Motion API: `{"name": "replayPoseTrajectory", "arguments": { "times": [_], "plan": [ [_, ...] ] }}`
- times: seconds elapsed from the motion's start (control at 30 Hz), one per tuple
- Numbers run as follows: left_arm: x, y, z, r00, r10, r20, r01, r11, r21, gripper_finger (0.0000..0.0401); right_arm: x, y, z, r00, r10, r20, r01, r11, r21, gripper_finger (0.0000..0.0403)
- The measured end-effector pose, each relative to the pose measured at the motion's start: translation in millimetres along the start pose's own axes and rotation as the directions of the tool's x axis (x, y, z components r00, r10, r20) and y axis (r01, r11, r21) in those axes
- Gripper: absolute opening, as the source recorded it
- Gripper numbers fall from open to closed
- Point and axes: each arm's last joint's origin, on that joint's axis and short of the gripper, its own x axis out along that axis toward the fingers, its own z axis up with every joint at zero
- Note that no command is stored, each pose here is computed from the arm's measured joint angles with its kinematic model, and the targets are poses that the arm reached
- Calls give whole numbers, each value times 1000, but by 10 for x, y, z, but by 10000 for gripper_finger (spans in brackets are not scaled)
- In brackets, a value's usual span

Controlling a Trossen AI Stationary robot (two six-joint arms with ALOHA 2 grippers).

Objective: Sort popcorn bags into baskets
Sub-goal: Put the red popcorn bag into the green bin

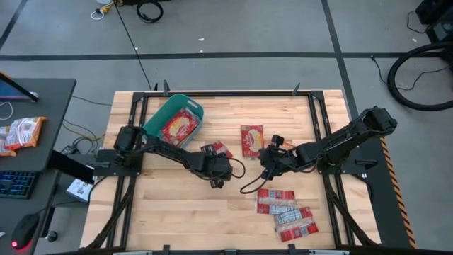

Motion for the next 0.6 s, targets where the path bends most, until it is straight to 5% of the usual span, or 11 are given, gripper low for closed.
{"name": "replayPoseTrajectory", "arguments": {
  "times": [0.17, 0.6],
  "plan": [
    [-1, 0, -3, 1000, -20, -12, 20, 1000, -3, 239, 1, 8, 7, 1000, 3, 8, -3, 1000, -2, 130],
    [4, 29, -62, 998, 34, -56, -32, 999, 37, 76, -1, 16, 11, 1000, 15, 10, -15, 1000, -1, 130]
  ]
}}
